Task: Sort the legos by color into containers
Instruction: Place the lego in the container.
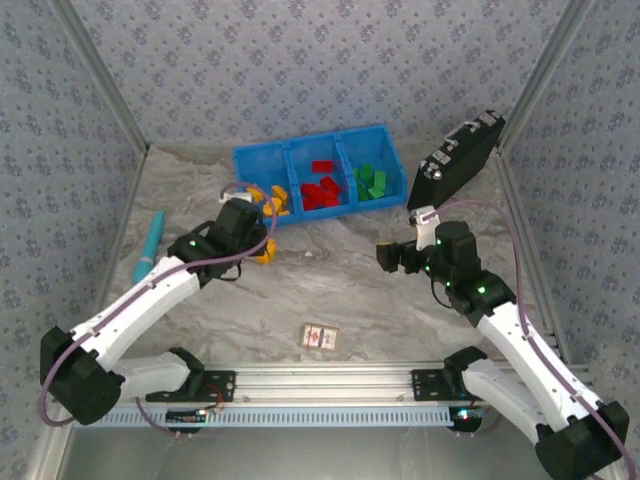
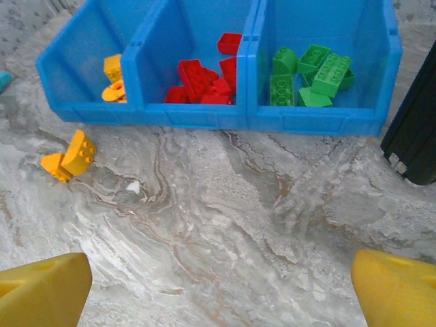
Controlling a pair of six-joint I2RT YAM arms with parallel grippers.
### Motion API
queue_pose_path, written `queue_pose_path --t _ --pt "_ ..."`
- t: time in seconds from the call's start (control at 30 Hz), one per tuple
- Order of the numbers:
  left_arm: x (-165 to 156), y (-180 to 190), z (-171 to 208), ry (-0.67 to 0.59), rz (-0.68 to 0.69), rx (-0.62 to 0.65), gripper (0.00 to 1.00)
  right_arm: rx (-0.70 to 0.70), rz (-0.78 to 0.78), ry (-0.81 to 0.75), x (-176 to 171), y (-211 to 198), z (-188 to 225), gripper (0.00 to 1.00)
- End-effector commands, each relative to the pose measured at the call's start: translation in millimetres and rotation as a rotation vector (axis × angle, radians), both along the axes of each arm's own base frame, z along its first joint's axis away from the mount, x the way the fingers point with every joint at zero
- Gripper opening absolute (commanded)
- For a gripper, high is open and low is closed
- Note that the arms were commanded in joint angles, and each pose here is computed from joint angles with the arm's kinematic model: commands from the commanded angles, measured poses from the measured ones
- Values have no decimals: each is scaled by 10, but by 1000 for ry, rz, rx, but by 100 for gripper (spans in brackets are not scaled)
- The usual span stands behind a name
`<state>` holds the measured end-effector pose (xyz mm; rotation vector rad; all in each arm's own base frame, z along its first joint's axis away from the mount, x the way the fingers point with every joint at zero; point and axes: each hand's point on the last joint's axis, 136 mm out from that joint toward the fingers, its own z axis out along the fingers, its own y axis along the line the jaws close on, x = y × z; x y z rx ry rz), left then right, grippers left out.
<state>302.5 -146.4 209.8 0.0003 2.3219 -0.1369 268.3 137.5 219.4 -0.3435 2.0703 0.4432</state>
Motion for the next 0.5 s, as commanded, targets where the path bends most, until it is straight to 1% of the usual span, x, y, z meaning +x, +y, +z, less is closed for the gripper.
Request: queue_pose_path --t 0.0,0.07,0.17,0.23,0.37,0.47 --pt "236 -40 237 -64 -42 13 36 35 0 -21 -7 52 41 100" --pt "379 -63 307 -82 -41 8 36 36 -21 -37 5 50 67 100" --pt "611 -143 394 -114 -47 -4 36 60 -1 -69 8 125 94 100" --pt "772 -188 411 -117 -64 14 37 69 18 -62 2 174 68 100" --pt "1048 -207 340 -108 -83 55 37 90 44 -22 6 257 43 99" --pt "1252 -156 228 -89 -67 63 37 118 65 11 7 338 70 100"
